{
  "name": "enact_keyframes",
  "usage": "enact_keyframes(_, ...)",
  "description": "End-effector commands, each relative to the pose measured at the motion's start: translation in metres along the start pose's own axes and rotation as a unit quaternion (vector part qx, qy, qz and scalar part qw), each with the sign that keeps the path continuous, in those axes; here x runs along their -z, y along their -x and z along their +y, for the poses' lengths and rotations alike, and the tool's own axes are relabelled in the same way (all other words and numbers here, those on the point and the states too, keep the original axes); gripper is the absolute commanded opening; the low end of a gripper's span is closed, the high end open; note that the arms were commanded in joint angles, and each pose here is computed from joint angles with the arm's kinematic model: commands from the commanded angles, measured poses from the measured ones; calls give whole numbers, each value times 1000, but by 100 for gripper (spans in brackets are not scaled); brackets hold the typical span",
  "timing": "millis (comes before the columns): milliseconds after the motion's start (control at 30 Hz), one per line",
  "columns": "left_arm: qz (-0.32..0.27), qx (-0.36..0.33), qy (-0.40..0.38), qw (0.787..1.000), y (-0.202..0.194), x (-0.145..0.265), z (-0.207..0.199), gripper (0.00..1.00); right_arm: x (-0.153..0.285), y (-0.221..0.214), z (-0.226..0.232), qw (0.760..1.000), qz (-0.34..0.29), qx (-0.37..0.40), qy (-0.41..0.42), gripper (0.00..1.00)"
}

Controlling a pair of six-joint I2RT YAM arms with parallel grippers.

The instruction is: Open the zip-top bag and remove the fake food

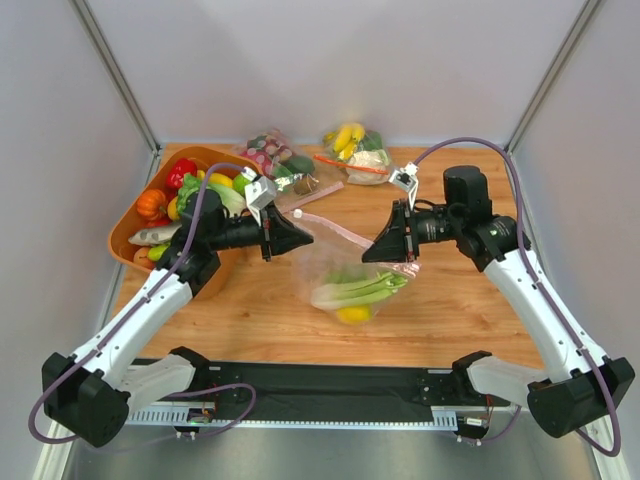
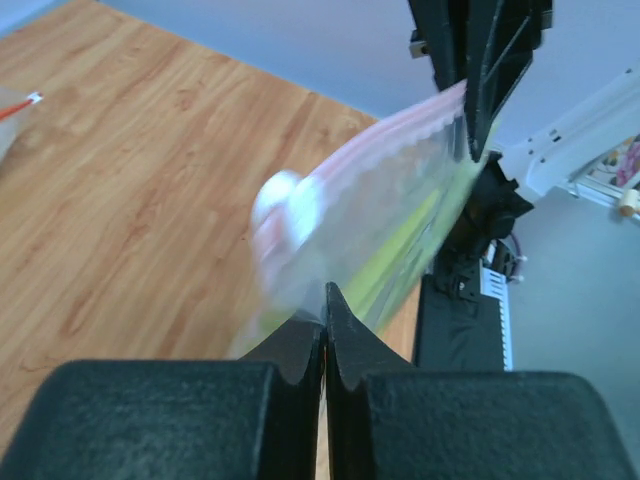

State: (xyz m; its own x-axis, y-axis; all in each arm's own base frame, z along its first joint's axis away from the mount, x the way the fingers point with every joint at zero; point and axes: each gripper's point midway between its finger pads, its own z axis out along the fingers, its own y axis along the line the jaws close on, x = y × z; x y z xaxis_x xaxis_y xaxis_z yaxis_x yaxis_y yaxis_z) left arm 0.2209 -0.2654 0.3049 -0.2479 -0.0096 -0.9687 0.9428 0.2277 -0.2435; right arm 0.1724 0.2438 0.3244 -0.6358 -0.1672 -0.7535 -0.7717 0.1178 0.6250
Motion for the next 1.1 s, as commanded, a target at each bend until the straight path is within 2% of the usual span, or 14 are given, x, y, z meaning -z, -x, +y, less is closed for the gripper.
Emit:
enact_keyframes(0,6,-7,-65,998,18,8,-32,0,9,3,-2,998,2,29,-47,12)
enact_keyframes(67,6,-28,-69,997,24,13,-39,0,15,6,-5,996,-5,51,-79,30)
enact_keyframes(100,16,-24,-69,997,20,16,-41,0,17,8,-4,994,-9,58,-89,44)
enact_keyframes(167,30,-30,-87,995,21,19,-49,0,21,16,-2,991,-23,75,-109,57)
enact_keyframes(267,63,-21,-115,991,19,19,-53,0,22,31,-3,986,-51,97,-129,63)
enact_keyframes(400,73,15,-159,984,12,11,-53,0,10,56,-4,969,-95,164,-160,64)
enact_keyframes(733,86,55,-177,979,-2,6,-48,0,-49,73,20,926,-100,305,-197,61)
enact_keyframes(900,86,57,-182,978,-4,7,-50,0,-66,73,9,920,-81,320,-211,57)
enact_keyframes(1067,88,59,-180,978,-6,7,-49,0,-70,80,10,917,-88,330,-208,52)
